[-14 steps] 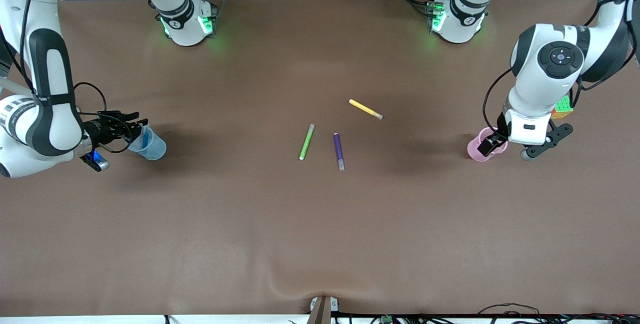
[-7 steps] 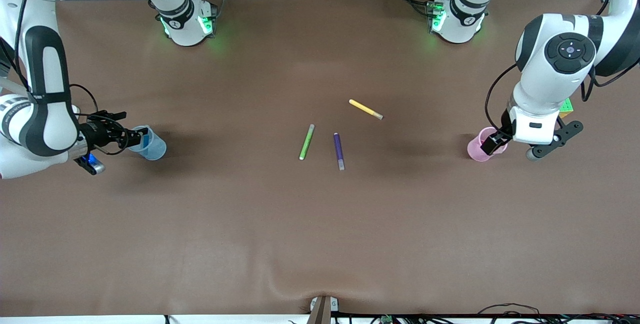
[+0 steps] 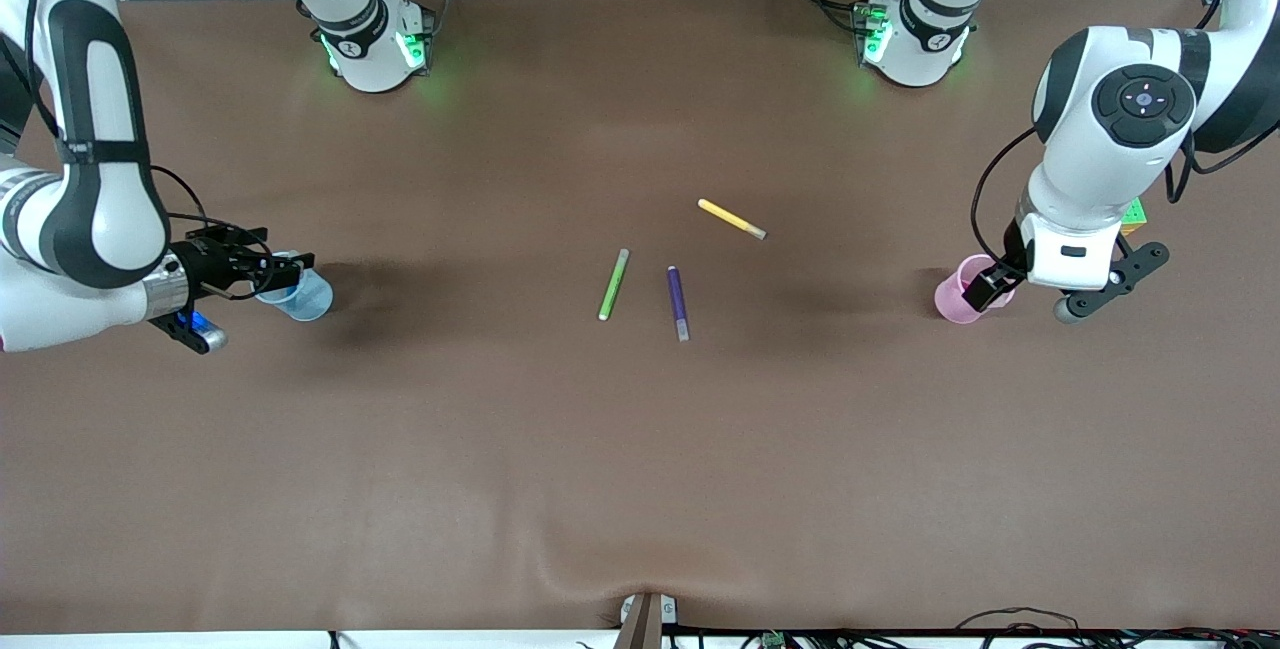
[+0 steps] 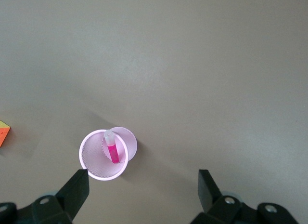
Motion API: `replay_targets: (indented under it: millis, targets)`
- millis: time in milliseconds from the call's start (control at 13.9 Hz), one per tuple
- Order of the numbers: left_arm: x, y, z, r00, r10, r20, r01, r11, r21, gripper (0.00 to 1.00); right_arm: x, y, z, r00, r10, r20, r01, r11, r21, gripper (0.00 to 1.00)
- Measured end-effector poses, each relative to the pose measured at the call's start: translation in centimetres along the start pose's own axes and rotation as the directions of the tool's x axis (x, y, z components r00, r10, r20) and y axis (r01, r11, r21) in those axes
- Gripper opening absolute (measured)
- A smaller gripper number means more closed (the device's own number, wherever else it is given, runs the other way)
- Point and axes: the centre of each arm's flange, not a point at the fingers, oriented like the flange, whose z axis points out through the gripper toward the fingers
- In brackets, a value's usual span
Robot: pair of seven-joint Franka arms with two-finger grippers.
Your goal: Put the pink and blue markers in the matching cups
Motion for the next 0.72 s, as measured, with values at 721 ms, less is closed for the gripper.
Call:
replay_targets:
  millis: [721]
  targets:
    - [3.3,-1.0,-6.1,0.990,0.141,0.003,-0.141,0.990,0.012,1.00,2.9,-1.1,3.8,0.974,-0.007,-0.228,0.018,0.999,0.045,1.00]
